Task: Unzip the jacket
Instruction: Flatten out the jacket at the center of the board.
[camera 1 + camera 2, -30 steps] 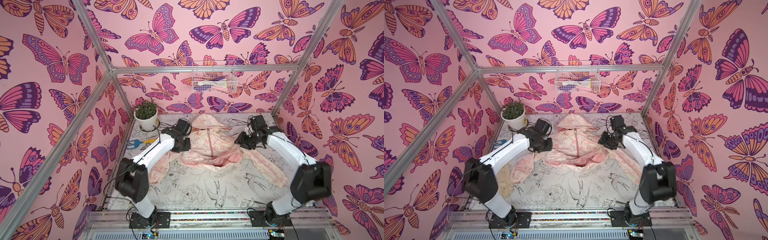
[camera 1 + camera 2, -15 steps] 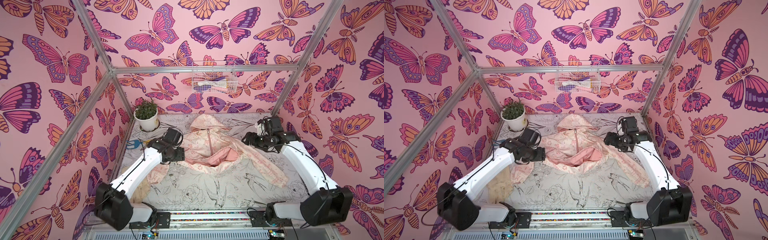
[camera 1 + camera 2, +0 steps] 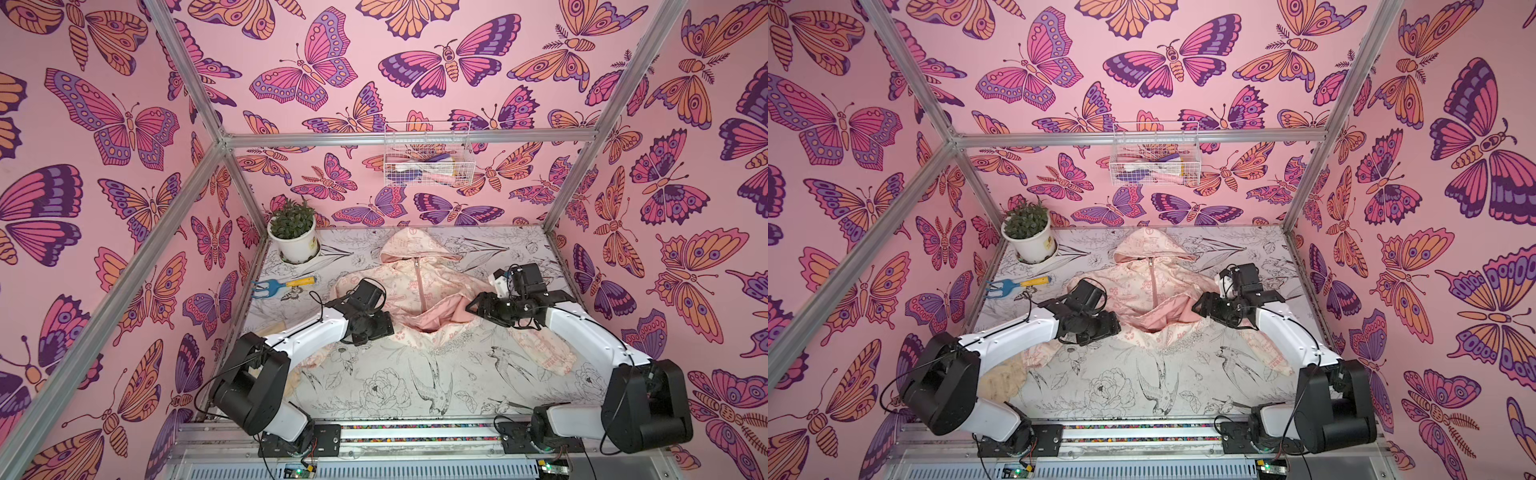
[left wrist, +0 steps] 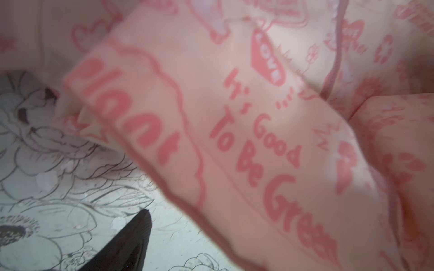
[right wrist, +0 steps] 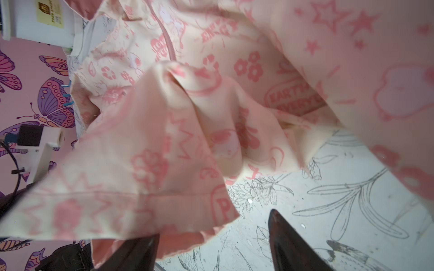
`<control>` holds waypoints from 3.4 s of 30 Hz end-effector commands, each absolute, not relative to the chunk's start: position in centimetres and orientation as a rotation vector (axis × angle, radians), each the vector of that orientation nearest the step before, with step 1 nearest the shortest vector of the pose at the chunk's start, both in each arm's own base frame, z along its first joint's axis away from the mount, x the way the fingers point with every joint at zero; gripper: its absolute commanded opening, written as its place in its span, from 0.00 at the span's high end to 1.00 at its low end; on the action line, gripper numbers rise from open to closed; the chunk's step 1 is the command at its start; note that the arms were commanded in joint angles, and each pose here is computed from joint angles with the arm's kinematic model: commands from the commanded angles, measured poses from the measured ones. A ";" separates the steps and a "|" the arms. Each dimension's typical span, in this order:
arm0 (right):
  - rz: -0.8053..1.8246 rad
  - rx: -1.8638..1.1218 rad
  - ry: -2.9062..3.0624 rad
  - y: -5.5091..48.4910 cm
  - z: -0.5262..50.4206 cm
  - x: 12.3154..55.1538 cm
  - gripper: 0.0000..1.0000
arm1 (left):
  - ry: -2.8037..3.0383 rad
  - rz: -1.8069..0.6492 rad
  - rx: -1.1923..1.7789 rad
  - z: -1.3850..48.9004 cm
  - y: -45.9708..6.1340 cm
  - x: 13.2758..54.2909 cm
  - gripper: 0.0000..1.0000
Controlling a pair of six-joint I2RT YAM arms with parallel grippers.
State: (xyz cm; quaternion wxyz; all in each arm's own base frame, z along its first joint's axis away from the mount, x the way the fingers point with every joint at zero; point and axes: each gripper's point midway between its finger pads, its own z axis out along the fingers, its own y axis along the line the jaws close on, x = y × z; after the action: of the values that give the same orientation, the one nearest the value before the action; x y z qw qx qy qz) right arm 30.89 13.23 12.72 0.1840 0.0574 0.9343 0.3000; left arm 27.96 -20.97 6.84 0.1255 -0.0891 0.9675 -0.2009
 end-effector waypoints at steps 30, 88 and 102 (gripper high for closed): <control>0.690 0.070 2.694 13.1 12.7 34.4 0.81 | 2.621 -0.293 -0.157 6.2 -17.5 33.3 0.51; 0.451 0.439 2.547 6.9 19.5 18.7 0.54 | 2.863 0.057 -0.078 17.5 -11.0 9.8 0.51; 0.479 0.451 2.637 8.5 12.6 36.8 0.81 | 2.738 -0.301 -0.088 13.6 -16.0 29.3 0.53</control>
State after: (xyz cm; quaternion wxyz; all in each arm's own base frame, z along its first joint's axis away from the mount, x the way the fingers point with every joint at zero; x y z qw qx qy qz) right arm 33.63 9.09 11.91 0.1811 0.1737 0.9547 0.1599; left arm 25.59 -13.76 14.09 0.1871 -0.0864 0.9766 -0.0616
